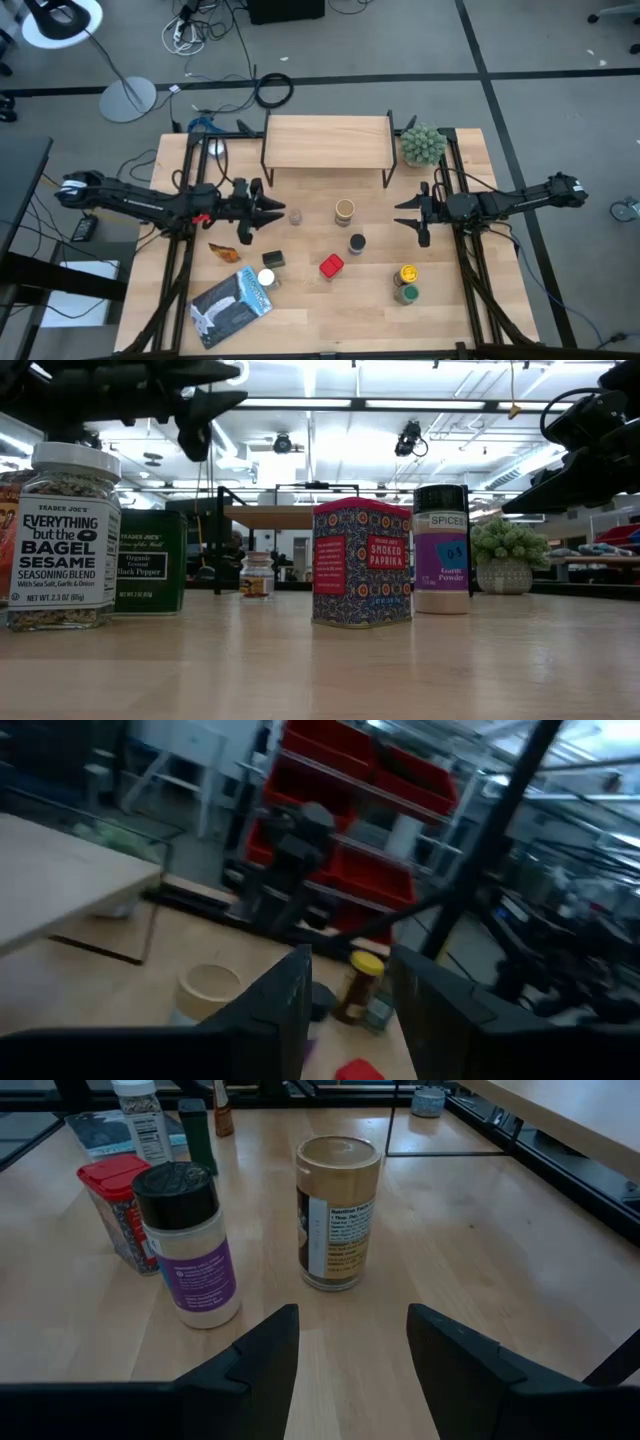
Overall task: Shelf spices
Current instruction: Put the red seasoning bottle on the shelf
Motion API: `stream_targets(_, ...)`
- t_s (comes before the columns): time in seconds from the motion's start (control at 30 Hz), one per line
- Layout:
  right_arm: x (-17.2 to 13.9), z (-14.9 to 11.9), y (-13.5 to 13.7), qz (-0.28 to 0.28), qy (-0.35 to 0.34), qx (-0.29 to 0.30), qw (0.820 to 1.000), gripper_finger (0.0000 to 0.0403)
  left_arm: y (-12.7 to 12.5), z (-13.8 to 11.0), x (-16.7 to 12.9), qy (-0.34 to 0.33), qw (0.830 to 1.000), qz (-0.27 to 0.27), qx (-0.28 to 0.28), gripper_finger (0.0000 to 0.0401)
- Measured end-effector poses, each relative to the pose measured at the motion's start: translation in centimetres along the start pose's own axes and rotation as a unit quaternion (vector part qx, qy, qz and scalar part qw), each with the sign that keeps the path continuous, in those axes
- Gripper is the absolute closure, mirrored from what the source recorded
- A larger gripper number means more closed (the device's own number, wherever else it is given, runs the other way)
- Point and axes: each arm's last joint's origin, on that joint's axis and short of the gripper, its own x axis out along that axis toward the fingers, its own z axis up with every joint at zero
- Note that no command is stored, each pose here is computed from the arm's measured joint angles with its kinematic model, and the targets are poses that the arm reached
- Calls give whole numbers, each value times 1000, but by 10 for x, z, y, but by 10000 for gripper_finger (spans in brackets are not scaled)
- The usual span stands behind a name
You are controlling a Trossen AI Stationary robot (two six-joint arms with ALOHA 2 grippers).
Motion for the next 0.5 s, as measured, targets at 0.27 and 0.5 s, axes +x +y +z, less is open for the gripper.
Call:
stream_targets(0.27,0,0,0,0,0,0,1000,215,7,-10,8,2,999,49,-16,188)
stream_targets(0.5,0,0,0,0,0,0,1000,215,10,-16,14,-3,998,60,11,79)
